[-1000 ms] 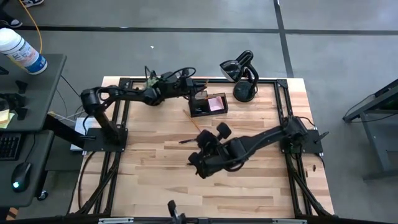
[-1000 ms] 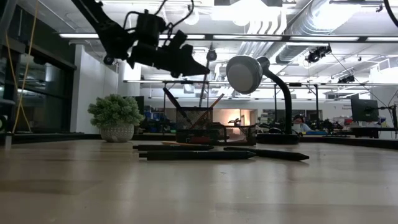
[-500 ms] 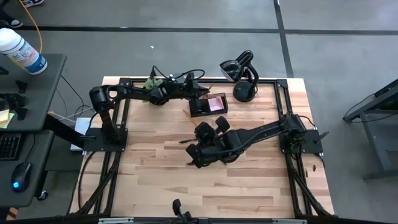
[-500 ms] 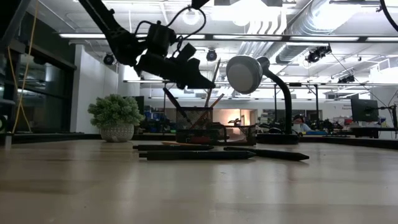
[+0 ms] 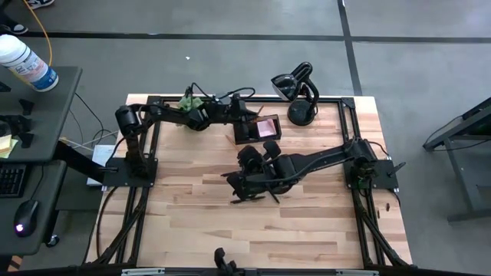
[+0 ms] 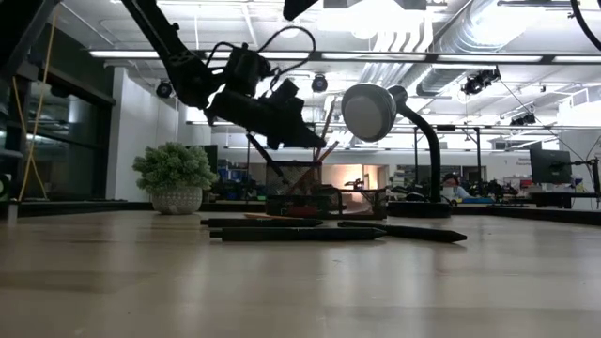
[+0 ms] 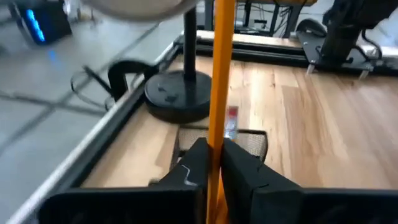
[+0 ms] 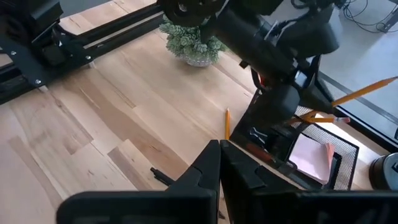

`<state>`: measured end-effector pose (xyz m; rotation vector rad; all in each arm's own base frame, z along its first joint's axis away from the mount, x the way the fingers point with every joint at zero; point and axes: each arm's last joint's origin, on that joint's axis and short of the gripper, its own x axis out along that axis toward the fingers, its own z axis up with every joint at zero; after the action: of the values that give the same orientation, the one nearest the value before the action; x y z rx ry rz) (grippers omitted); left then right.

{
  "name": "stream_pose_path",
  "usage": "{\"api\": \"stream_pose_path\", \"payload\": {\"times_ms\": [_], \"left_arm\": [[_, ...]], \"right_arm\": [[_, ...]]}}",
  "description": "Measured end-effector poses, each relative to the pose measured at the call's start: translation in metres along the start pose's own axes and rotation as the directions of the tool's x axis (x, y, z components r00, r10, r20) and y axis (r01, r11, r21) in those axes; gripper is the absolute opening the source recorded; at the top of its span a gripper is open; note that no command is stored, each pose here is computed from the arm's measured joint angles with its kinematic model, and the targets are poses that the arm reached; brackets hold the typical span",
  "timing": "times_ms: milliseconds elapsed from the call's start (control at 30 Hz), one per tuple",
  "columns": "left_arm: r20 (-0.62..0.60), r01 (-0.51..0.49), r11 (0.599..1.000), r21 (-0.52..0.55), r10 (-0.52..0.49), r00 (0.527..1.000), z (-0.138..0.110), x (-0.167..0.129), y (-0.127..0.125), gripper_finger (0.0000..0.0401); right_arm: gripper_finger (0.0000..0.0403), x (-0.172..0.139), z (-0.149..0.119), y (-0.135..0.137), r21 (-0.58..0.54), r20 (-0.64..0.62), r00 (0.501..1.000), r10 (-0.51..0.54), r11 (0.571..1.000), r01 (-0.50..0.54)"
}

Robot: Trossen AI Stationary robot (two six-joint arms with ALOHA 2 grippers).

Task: Pick and place office supplies into organizer
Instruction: Put the bottom orange pencil into the black desk organizer

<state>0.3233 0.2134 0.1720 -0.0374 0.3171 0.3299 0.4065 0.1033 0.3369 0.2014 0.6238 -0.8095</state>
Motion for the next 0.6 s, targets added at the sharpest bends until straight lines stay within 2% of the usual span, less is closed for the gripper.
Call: {"api": "stream_pose_path", "payload": {"times_ms": [133, 300, 600], "left_arm": [[-0.028, -0.001, 0.997, -0.083, -0.001, 1.000, -0.0066, 0.0031, 0.0000, 0.0051], [-0.021, 0.004, 0.996, -0.085, -0.005, 1.000, -0.0071, 0.0038, -0.0002, 0.0092], [0.073, -0.005, 0.998, -0.064, 0.010, 0.997, 0.0020, 0.0036, 0.0015, 0.0112]], "right_arm": [[0.0003, 0.0000, 0.0000, 0.0005, -0.005, -0.003, 1.000, 0.007, 1.000, -0.007], [0.0003, 0.0000, 0.0004, 0.0011, 0.000, 0.000, 1.000, 0.011, 1.000, -0.011], [0.0004, 0.0000, 0.0003, 0.0013, -0.003, -0.005, 1.000, 0.017, 1.000, -0.017]]}}
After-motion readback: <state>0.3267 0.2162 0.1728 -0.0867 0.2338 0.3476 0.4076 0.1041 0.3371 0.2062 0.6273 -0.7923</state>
